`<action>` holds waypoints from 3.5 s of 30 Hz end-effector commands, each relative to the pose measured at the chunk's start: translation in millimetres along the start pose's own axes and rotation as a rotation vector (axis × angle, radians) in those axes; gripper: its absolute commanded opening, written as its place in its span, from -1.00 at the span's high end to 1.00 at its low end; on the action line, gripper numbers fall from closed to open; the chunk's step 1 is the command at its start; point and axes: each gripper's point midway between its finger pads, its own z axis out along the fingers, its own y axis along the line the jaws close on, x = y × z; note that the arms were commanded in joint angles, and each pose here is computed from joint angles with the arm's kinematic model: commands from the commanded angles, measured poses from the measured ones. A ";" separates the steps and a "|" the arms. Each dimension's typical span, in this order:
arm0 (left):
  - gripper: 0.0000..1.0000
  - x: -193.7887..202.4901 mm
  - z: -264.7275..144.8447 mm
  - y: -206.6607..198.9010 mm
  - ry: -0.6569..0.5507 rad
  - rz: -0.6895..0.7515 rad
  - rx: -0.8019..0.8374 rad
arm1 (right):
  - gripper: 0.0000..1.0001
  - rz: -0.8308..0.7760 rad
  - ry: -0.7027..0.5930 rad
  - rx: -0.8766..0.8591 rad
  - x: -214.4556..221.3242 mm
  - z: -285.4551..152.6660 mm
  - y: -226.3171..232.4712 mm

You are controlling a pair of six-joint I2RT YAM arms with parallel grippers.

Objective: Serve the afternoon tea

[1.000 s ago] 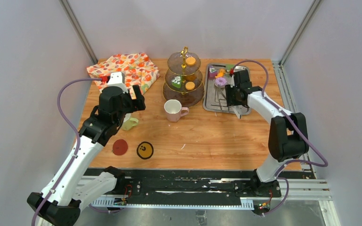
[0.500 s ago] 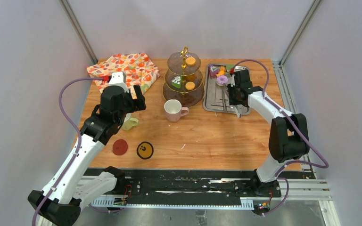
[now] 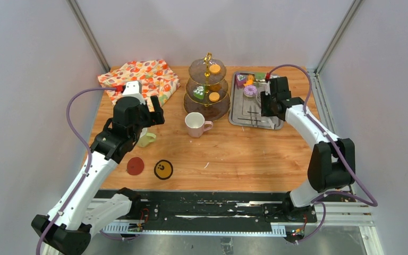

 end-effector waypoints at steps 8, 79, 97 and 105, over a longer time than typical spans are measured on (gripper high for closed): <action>-0.89 -8.9 -1.9 -0.5 -0.033 -0.001 -0.001 | 0.32 0.153 -0.039 -0.052 -46.1 -7.1 -8.9; -0.89 -5.0 -1.5 1.6 -0.033 0.010 -0.003 | 0.21 0.290 0.068 -0.105 -4.6 -10.9 -30.6; -0.89 -8.0 -1.9 3.6 -0.042 0.011 -0.017 | 0.13 0.468 -0.007 -0.209 -58.3 24.2 -36.5; -0.89 -7.7 1.1 4.0 -0.036 0.024 -0.025 | 0.13 0.502 0.002 -0.226 -58.8 35.1 -37.2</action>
